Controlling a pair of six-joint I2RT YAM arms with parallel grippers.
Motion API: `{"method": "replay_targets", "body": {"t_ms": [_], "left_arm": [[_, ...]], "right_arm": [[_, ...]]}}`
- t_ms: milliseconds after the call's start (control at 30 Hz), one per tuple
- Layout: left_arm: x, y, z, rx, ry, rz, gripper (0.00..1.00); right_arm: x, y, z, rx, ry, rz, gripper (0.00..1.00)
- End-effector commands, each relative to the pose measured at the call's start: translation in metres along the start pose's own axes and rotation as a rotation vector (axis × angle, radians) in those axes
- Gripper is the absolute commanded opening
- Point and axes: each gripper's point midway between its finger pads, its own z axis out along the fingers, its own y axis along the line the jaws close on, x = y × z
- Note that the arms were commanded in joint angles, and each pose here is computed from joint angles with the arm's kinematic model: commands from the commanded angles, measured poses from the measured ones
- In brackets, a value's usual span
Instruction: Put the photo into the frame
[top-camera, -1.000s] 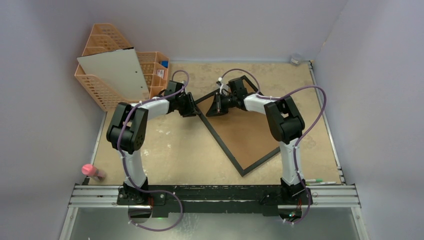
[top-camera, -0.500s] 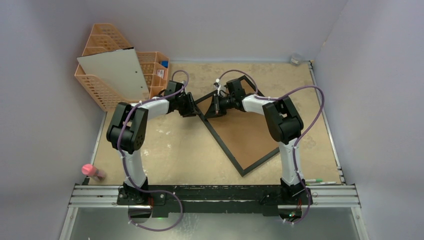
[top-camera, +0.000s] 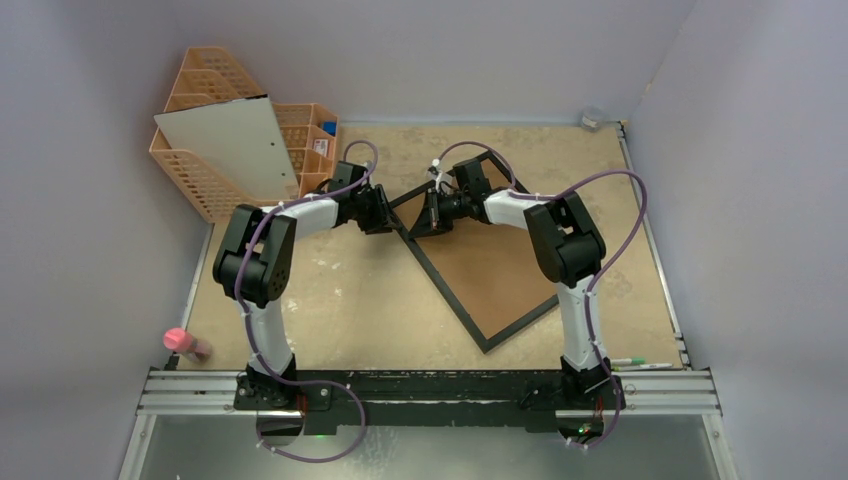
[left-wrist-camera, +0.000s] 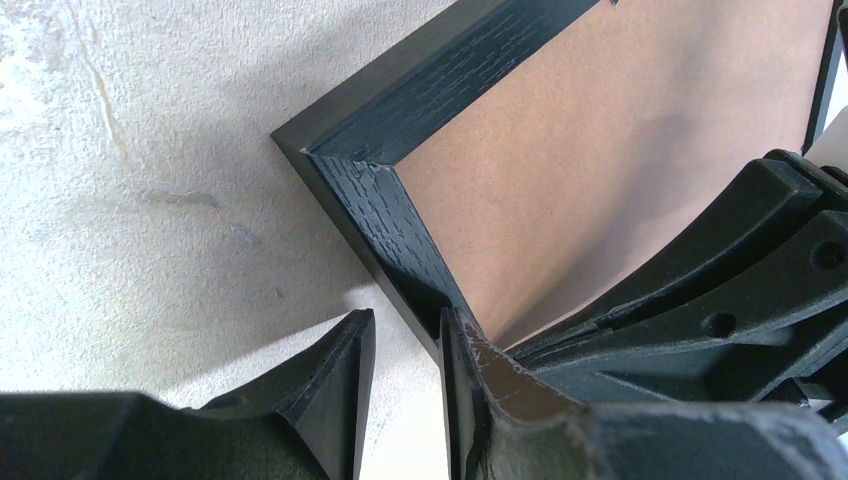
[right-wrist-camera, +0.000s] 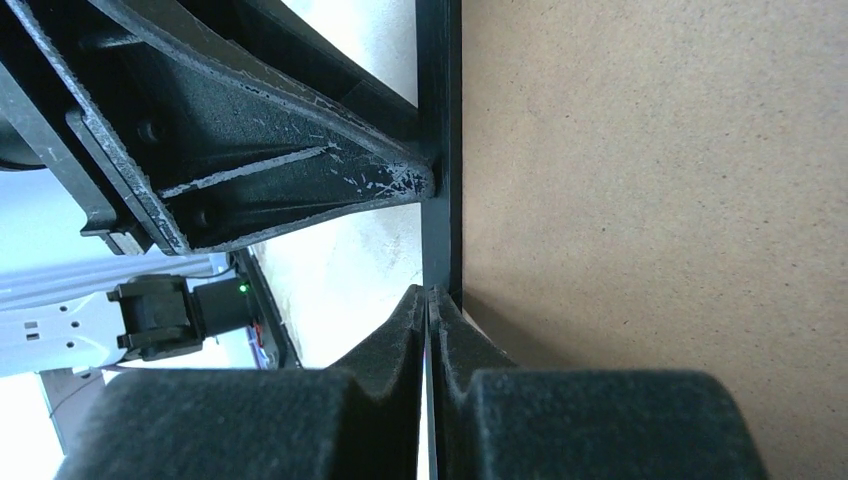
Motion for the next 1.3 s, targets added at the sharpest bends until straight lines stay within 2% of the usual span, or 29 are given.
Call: {"method": "replay_targets", "body": {"t_ms": [0,333,633,1267], "left_arm": [[0.020,0.031,0.008,-0.099,0.056,-0.003,0.32],[0.021,0.033,0.008,-0.106,0.059,-0.003,0.31],[0.021,0.034,0.009,-0.110,0.061,-0.005,0.31],[0.022,0.037,0.008,-0.126,0.064,-0.007,0.31]], "right_arm": [[0.009,-0.048,0.004,0.147,-0.007,0.074,0.07],[0.007,-0.074,-0.002,0.228,-0.015,0.079,0.06],[0.014,-0.098,-0.008,0.335,0.027,0.063,0.06],[0.020,-0.150,-0.024,0.555,0.007,0.142,0.06]]}}
